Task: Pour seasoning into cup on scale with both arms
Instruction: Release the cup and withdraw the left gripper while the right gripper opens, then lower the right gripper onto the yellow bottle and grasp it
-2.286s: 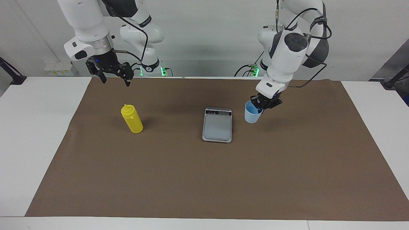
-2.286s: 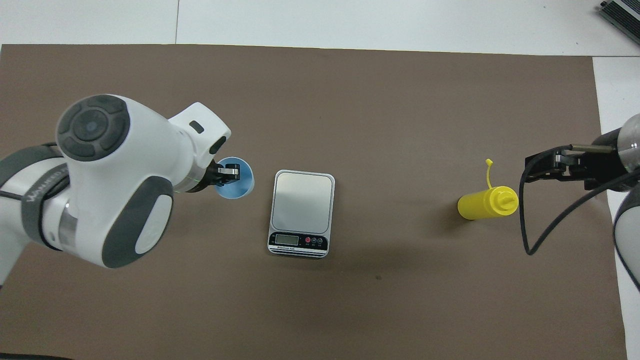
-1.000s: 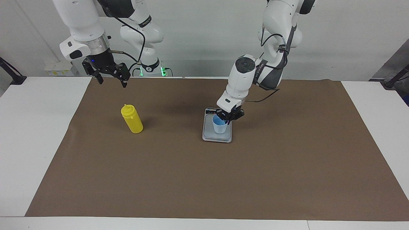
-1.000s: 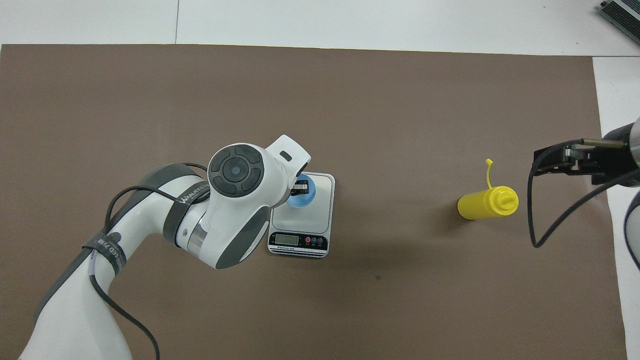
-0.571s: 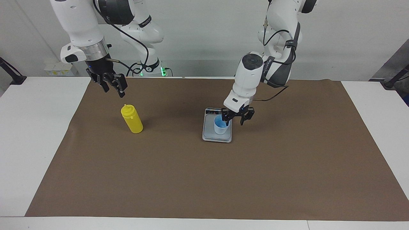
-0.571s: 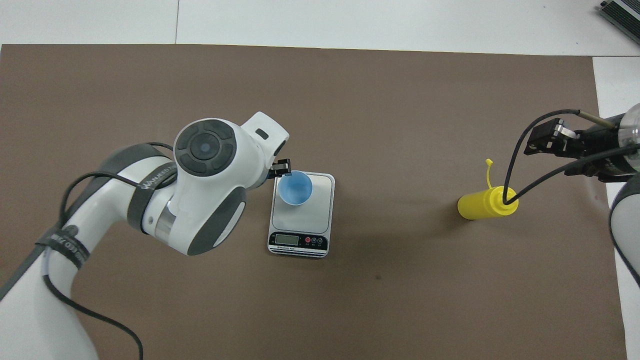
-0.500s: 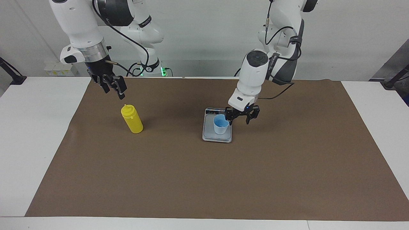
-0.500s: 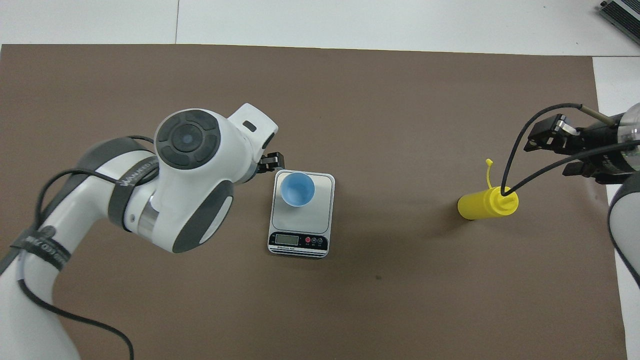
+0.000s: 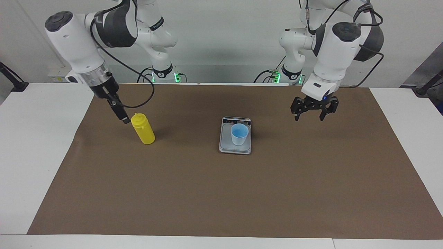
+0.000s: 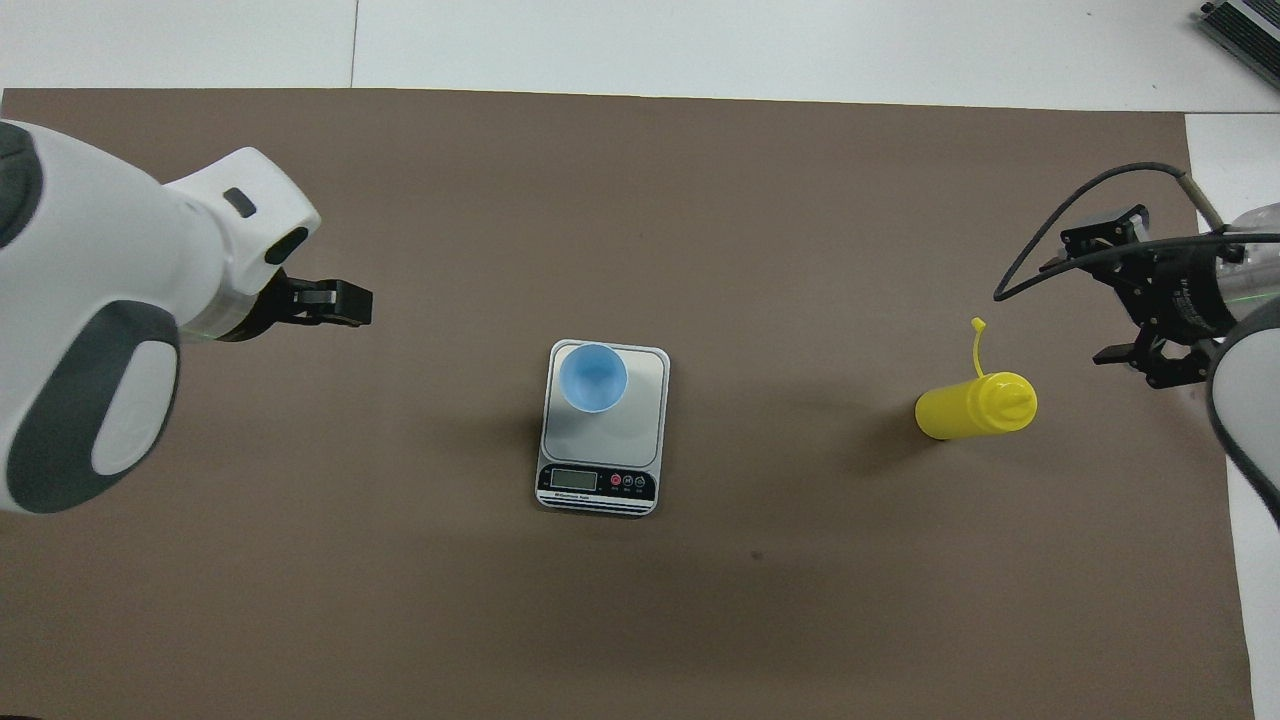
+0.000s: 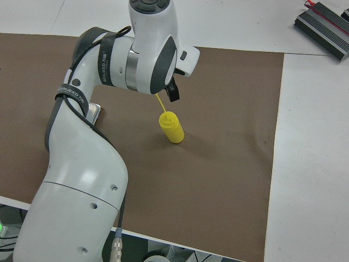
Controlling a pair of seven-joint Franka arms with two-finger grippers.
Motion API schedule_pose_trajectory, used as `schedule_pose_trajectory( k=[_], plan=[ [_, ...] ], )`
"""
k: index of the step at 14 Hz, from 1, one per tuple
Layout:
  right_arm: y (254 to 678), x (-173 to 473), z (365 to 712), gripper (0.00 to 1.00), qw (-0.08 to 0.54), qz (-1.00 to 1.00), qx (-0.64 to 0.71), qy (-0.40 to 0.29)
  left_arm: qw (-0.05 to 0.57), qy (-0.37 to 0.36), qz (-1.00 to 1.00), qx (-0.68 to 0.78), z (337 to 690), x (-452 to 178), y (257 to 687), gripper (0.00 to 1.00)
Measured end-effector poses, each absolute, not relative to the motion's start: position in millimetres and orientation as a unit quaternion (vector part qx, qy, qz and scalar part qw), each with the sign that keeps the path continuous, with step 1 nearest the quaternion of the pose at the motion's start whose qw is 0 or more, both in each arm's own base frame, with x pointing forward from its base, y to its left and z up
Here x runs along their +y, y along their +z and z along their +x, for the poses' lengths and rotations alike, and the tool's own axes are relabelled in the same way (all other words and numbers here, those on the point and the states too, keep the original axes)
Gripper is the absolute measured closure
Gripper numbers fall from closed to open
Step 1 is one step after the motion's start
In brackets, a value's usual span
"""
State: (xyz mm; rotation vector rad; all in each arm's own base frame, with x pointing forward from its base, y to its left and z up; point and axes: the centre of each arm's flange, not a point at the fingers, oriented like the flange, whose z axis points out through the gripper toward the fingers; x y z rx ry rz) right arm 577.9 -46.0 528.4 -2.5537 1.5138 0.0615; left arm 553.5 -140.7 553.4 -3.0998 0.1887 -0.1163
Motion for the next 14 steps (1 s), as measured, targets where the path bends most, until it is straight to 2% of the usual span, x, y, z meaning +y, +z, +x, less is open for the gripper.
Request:
schedule_pose_trajectory(
  k=[4,8,11,14],
  plan=[
    [457,-92,590,0.0,0.092,-0.824,0.552,0.087,0.022,-0.022,-0.996,0.085,545,-96,583,0.0],
    [400,-109,587,0.0,0.108,-0.795,0.578,0.146,0.023,-0.009,-0.996,0.08,532,-91,642,0.0],
    [357,-99,570,0.0,0.128,-0.769,0.595,0.195,0.01,0.003,-0.998,0.068,535,-79,640,0.0],
    [335,-86,555,0.0,0.16,-0.741,0.611,0.23,-0.013,0.013,-0.998,0.061,539,-76,634,0.0]
  ],
)
